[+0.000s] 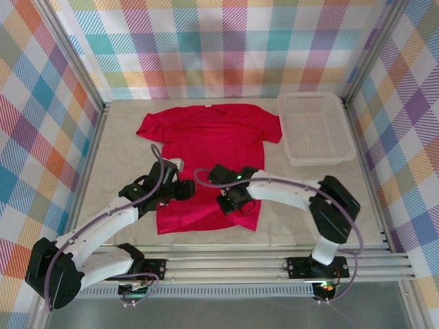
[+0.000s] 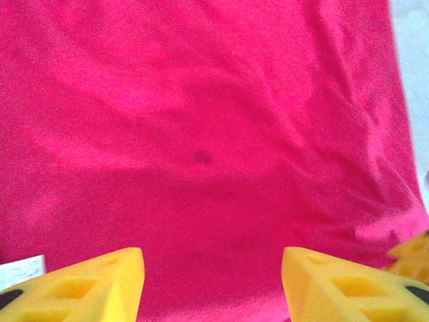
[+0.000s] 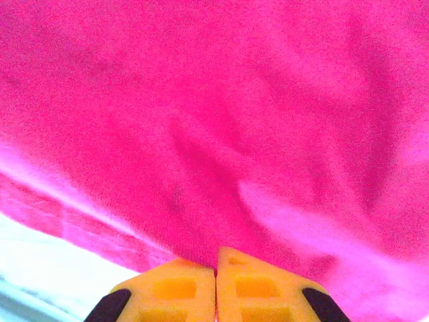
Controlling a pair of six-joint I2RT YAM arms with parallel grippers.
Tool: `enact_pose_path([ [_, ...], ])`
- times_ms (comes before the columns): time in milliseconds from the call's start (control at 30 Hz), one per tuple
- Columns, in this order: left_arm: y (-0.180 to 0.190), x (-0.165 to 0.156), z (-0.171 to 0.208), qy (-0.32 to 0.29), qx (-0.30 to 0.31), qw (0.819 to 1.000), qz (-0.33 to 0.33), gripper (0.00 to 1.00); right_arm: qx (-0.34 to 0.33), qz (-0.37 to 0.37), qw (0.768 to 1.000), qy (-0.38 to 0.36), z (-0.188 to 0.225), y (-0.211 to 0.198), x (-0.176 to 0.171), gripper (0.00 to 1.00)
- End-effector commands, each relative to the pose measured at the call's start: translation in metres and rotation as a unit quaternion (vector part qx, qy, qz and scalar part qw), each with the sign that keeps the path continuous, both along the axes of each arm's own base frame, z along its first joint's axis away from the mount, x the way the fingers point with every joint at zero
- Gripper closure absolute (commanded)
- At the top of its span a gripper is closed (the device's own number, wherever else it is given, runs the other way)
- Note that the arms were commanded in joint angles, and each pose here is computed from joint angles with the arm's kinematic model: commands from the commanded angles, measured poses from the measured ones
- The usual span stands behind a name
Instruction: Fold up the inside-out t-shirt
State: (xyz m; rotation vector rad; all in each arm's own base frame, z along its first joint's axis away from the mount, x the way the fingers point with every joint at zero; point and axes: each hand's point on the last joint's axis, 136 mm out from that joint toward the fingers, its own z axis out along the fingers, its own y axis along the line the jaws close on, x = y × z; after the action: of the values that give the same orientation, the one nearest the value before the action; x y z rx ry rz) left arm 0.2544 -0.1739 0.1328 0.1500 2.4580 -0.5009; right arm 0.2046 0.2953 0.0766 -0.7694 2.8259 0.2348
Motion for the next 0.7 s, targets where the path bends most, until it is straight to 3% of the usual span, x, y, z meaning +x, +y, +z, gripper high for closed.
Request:
enact_pose_path([
  [0,-0.041,-0.01,0.013,-0.051,-0.031,0.993,-0.104,0.42,0.088,0.001,0.996,0.017,0.04,-0.004,0.004,1.0],
  [100,-0.059,-0.02,0.01,-0.094,-0.001,0.981,-0.167,0.39,0.159,-0.006,0.986,0.045,0.057,0.0,0.007,1.0],
  [267,-0.083,-0.03,0.011,-0.148,0.0,0.962,-0.232,0.23,0.183,-0.003,0.981,0.066,0.062,0.007,0.007,1.0],
  [667,-0.094,-0.012,-0.049,-0.186,0.111,0.955,-0.202,0.23,0.22,-0.041,0.971,0.08,0.07,-0.001,0.021,1.0],
])
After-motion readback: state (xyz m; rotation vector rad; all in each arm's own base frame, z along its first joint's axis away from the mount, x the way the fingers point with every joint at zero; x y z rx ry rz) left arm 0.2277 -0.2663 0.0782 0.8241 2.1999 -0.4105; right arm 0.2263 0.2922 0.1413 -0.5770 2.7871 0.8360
